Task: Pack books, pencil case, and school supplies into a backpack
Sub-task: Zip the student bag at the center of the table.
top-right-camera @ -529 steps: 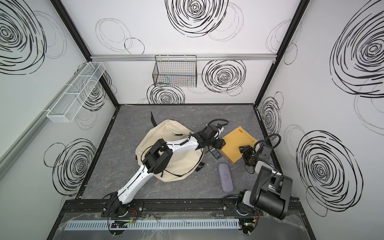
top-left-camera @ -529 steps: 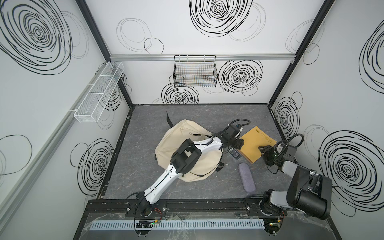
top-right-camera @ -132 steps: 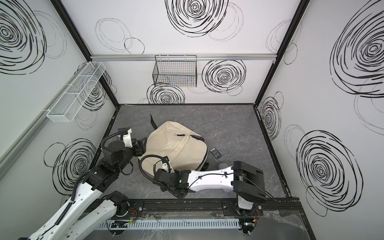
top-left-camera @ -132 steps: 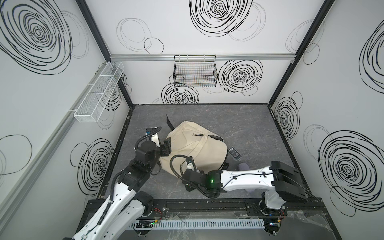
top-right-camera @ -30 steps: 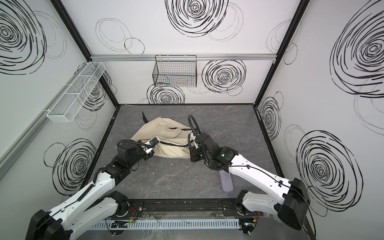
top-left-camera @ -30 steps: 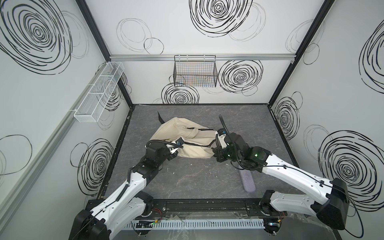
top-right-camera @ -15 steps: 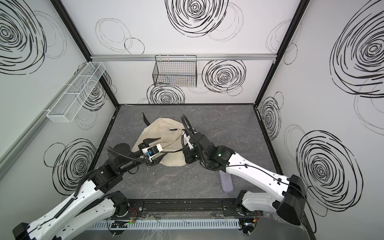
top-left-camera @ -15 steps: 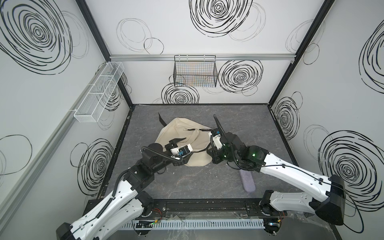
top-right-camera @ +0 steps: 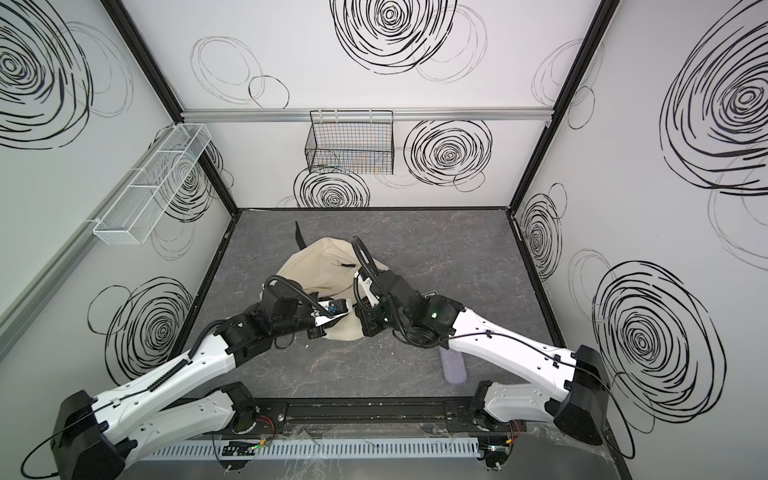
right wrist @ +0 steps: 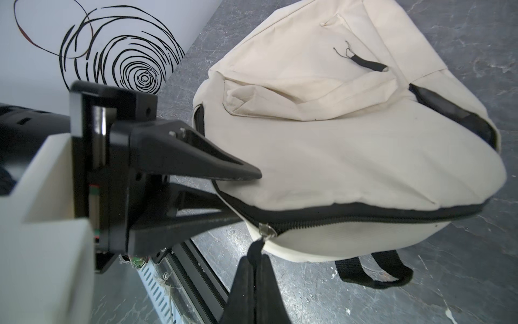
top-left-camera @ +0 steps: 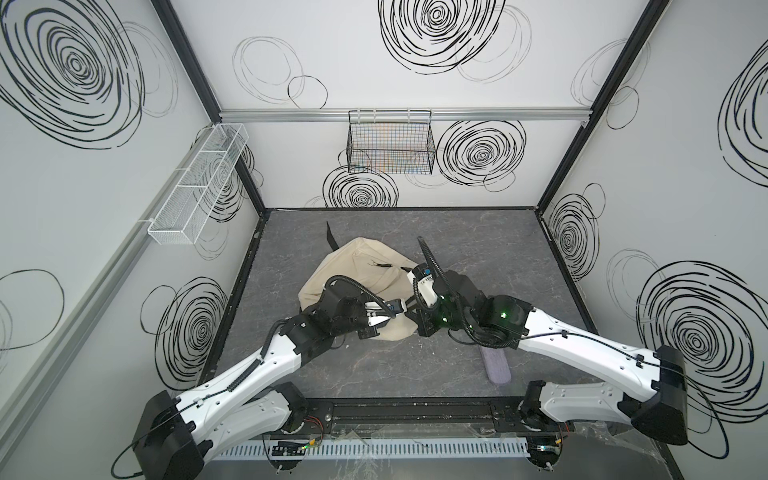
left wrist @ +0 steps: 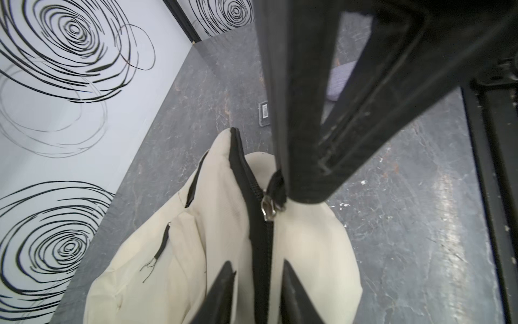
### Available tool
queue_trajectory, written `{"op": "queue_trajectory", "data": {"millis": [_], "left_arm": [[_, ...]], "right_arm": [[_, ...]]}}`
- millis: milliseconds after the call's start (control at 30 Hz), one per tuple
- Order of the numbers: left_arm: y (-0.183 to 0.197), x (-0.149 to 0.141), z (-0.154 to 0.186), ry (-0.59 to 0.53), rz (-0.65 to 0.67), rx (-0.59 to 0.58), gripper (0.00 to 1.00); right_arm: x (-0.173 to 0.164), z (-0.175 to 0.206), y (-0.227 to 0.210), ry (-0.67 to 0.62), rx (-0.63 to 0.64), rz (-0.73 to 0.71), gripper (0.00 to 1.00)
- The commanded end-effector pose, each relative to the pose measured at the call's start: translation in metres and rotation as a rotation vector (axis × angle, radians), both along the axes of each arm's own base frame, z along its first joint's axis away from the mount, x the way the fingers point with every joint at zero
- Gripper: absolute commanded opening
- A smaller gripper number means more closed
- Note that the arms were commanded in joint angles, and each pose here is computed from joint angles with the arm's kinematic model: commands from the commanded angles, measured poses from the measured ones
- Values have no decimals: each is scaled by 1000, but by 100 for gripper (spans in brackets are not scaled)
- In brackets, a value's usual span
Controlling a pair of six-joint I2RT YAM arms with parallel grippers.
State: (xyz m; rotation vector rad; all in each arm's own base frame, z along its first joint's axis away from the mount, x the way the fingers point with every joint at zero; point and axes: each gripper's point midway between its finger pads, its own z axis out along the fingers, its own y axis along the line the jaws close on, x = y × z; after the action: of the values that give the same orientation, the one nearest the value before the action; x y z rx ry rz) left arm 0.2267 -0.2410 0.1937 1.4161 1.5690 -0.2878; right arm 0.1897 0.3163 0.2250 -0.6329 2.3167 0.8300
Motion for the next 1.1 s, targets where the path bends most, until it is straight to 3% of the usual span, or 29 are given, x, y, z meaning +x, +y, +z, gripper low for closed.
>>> {"op": "queue_trajectory", "data": {"millis": [0,33,500,667,767,867,900,967,1000,1067], "left_arm": [[4,6,21,-81,12,-55,8],[7,8,22,-90,27,-55,0],[62,33,38,-217,275,-148,0],[97,52,55,-302,480,-182,0],[124,61,62,-327,602,-215,0],[119,56,64,-314,551,-214,0],[107,49,65,-298,476,-216,11],[81,33,68,-268,324,-217,70],[69,25,68,-252,266,-212,90],[47,10,67,-226,169,-182,99]], "right_arm": [[4,46,0,-99,107,-13,0],[7,45,-4,-108,97,-26,0],[92,-26,-124,-115,-167,-334,0],[117,-38,-166,-121,-239,-446,0],[127,-44,-185,-100,-246,-489,0],[124,-24,-165,-92,-162,-414,0],[121,-15,-154,-102,-120,-383,0],[109,9,-127,-146,-33,-293,0],[100,20,-113,-164,14,-253,0],[83,36,-88,-168,100,-171,0]]}}
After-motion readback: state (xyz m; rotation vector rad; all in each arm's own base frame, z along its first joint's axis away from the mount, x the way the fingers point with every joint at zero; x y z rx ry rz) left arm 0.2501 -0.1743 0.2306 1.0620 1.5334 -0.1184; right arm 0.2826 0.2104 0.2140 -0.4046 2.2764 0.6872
